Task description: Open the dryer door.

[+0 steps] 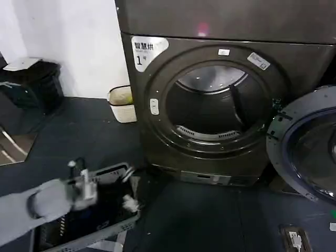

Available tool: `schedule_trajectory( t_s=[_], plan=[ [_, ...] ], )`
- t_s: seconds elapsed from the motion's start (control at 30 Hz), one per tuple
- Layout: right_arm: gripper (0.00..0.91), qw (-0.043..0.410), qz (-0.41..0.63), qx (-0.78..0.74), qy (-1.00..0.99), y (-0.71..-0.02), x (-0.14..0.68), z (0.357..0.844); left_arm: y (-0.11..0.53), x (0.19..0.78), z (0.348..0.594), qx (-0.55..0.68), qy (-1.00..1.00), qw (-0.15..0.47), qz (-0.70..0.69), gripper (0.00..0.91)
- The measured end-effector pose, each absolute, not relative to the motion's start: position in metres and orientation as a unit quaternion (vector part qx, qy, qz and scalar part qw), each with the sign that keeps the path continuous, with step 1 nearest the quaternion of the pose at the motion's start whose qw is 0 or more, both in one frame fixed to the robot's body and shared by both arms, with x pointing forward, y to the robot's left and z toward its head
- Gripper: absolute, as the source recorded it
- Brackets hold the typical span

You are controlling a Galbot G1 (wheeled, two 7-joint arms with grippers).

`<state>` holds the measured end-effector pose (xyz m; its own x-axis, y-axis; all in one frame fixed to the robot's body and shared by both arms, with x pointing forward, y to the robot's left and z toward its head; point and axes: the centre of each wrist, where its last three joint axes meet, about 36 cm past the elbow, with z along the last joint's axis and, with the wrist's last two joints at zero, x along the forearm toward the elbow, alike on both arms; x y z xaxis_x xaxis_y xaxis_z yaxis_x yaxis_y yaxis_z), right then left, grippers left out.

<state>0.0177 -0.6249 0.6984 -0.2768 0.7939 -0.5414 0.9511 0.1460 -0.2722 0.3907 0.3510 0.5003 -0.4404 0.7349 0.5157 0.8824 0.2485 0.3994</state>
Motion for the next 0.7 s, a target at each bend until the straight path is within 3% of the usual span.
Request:
schedule_trajectory(
  t_s=[0.2,0.43,0.7],
  plan=[
    [0.907,0.135,-0.283,0.587,0.747,-0.628,0.018,0.693,0.390,0.371,0.503,-0.496,-0.752,0.180,-0.394,0.907],
    [0.907,0.131,-0.279,0.589,0.747,-0.634,0.014,0.693,0.443,0.359,0.528,-0.483,-0.694,0.235,-0.478,0.907],
    [0.907,0.137,-0.277,0.584,0.751,-0.635,0.011,0.701,0.474,0.357,0.539,-0.478,-0.643,0.294,-0.522,0.907]
  ],
)
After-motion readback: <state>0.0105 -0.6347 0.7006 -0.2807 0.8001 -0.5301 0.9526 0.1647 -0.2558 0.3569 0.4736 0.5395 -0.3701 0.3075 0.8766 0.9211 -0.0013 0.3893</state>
